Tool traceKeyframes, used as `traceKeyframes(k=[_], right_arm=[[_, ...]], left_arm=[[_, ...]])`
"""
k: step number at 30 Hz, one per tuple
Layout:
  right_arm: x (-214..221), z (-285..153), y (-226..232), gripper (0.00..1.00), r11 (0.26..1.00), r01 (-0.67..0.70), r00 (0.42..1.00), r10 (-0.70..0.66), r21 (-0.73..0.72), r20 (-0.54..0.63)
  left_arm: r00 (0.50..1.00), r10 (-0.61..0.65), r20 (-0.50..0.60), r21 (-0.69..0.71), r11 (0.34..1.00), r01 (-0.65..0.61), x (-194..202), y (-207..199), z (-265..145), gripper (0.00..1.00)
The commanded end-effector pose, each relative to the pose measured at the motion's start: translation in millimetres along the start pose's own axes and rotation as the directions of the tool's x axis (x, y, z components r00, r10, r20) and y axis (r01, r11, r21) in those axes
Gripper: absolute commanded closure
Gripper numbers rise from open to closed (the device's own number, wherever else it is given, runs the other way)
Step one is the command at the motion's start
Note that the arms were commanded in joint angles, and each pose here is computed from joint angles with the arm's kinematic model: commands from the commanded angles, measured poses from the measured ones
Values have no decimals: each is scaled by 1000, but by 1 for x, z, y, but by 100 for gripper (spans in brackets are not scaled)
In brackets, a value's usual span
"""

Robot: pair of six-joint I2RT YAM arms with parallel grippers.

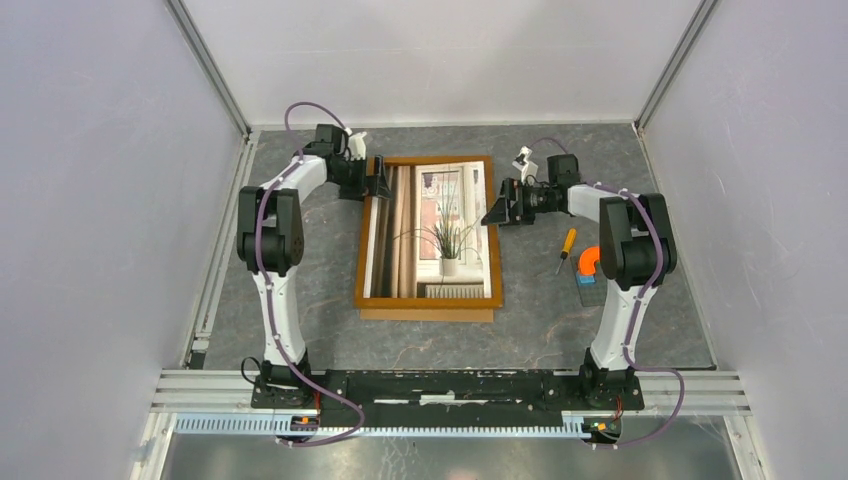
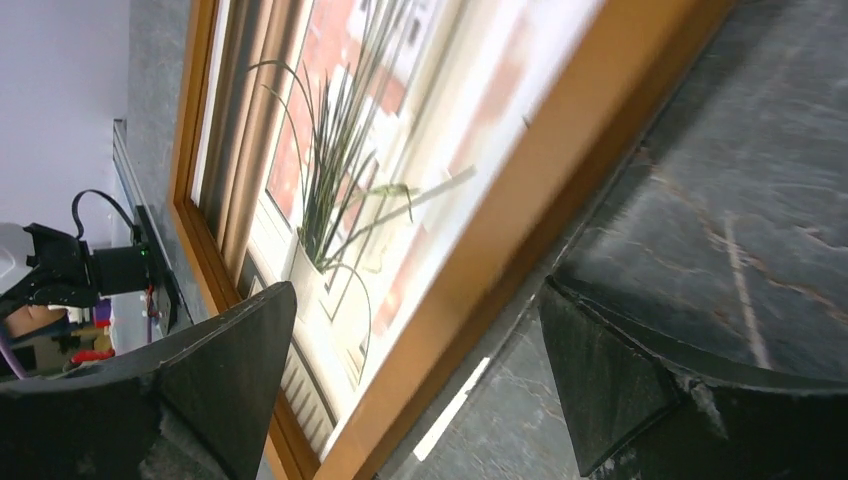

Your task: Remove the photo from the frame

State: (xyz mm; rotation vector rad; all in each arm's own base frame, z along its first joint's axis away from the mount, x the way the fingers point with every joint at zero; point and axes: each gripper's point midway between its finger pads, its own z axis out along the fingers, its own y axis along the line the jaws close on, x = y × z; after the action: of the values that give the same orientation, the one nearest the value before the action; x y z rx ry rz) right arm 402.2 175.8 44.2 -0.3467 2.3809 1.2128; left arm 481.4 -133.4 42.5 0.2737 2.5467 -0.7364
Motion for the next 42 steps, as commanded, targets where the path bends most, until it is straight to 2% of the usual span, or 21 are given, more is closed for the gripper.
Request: traceKeyframes(k=[1,9,12,14,18,20,22,24,28,32,35,42], right_arm=[[38,19,1,2,998,-65,993,64,-4,-99],[27,12,5,2,999,-36,995,36,-1,-88],[15,5,5,2,1000,-7,997,7,8,-73],[12,-1,10,2,1000,20,997,-20,7,-73],[11,-15,20,2,998,66,995,-65,13,-77],[10,-23,21,2,995,94,993,-92,23,-68],[8,-31,20,2,993,110,993,-108,42,-55],[8,-39,17,2,990,126,991,-123,64,-46],[9,-47,15,2,987,138,990,-136,85,-38],[9,-52,18,2,982,164,986,-161,91,-35],[8,-59,21,2,972,202,979,-200,116,-33],[26,-79,28,2,939,293,956,-289,179,-46]], left_arm=[[1000,-6,23,63,998,5,-17,-22,8,0],[1000,-19,22,55,998,18,-15,-26,-3,0],[997,-2,79,26,1000,0,-23,-20,-26,0],[992,64,113,-14,998,-63,-26,-18,-43,0],[951,279,131,-89,959,-269,-24,-24,-82,0],[913,387,125,-108,920,-376,-17,-33,-104,0],[862,500,78,-102,865,-492,8,-41,-115,0],[780,626,29,-80,779,-622,41,-55,-122,0],[550,835,-34,-13,550,-835,112,-87,-123,0],[408,913,-30,32,409,-912,165,-114,-116,0],[381,924,-36,51,383,-922,187,-125,-109,0],[413,907,-81,2,415,-910,188,-125,-104,0]])
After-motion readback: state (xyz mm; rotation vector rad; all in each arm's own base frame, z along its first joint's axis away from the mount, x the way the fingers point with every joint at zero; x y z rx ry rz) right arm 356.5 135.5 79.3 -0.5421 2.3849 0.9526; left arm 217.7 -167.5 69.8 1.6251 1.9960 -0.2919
